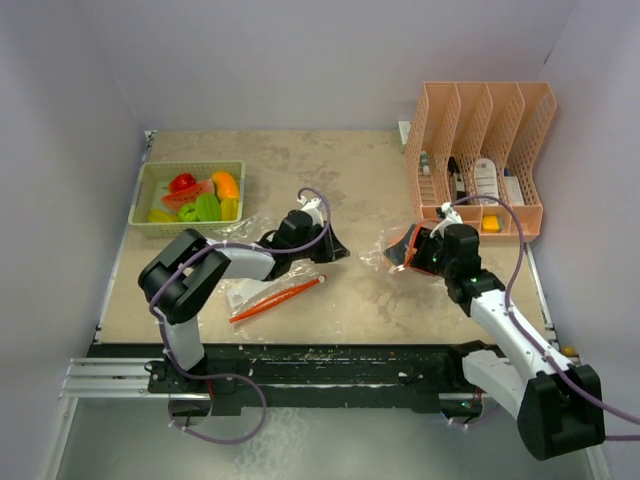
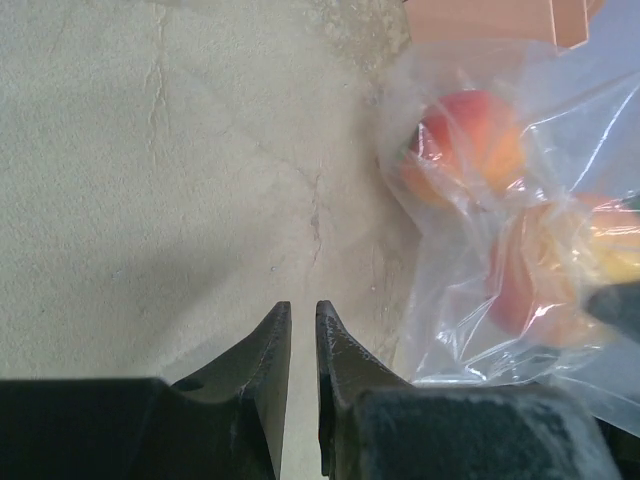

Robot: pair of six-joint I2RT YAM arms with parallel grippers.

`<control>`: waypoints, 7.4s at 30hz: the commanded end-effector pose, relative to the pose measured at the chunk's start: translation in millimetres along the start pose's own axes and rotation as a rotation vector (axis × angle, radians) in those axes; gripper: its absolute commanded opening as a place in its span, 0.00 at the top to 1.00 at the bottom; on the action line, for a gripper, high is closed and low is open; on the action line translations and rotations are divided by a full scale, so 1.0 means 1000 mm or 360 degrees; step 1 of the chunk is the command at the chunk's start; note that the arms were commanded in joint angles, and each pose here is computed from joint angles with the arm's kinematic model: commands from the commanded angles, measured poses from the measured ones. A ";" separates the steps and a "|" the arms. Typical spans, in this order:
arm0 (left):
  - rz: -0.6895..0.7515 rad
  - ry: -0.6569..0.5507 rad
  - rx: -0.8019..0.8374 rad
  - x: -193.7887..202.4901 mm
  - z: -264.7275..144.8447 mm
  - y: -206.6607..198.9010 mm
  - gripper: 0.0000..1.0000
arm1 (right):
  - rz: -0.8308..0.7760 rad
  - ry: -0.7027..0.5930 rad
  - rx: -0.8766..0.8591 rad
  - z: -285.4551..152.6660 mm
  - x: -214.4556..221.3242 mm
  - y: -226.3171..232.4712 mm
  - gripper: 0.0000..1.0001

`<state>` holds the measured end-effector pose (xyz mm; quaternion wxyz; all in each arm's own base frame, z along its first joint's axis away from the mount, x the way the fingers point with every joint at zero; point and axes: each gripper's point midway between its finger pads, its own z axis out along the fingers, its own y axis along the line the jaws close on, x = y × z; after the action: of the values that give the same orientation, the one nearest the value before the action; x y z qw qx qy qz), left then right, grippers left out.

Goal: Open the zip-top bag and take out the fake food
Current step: Pick up the fake fruit from the zipper food storage bag, then place the fake fruit in the bin.

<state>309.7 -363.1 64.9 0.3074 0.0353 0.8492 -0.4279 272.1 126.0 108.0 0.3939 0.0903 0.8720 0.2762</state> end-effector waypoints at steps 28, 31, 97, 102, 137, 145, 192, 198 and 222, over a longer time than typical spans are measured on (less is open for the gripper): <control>-0.0032 -0.0034 0.0688 0.022 0.018 -0.082 0.74 | 0.0012 0.0151 0.0228 0.023 0.032 -0.047 0.43; -0.0032 0.0003 0.0746 0.027 0.020 -0.085 1.00 | 0.0031 0.0147 0.0241 0.022 0.031 -0.047 0.33; -0.0076 0.0072 0.0622 0.034 0.040 -0.072 1.00 | 0.0074 0.0036 0.0302 0.000 0.007 -0.039 0.07; -0.0147 0.0016 0.0599 0.020 0.028 -0.051 1.00 | 0.0080 0.0048 0.0283 0.002 0.009 -0.038 0.11; -0.0172 -0.0048 0.0427 -0.004 0.019 -0.043 0.97 | -0.0049 -0.0332 0.0406 -0.074 -0.078 -0.007 0.65; -0.0092 -0.0069 0.0384 -0.027 0.014 -0.051 0.95 | -0.0132 -0.0514 0.0274 -0.123 -0.125 0.038 0.66; 0.0717 -0.0530 0.1326 -0.081 -0.118 -0.253 0.32 | -0.0007 -0.0209 -0.0860 -0.115 -0.108 0.163 0.63; 0.0676 -0.0519 0.1277 -0.082 -0.116 -0.245 0.43 | -0.0004 -0.0247 -0.0762 -0.114 -0.113 0.155 0.37; -0.0400 -0.0904 -0.0747 -0.248 -0.206 0.158 0.44 | -0.0075 -0.0267 -0.0360 -0.101 -0.102 0.105 0.27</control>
<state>450.9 -132.9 224.9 0.5024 -0.1632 0.7775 -0.3412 257.9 136.6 285.2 0.4666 0.0530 0.8048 0.3631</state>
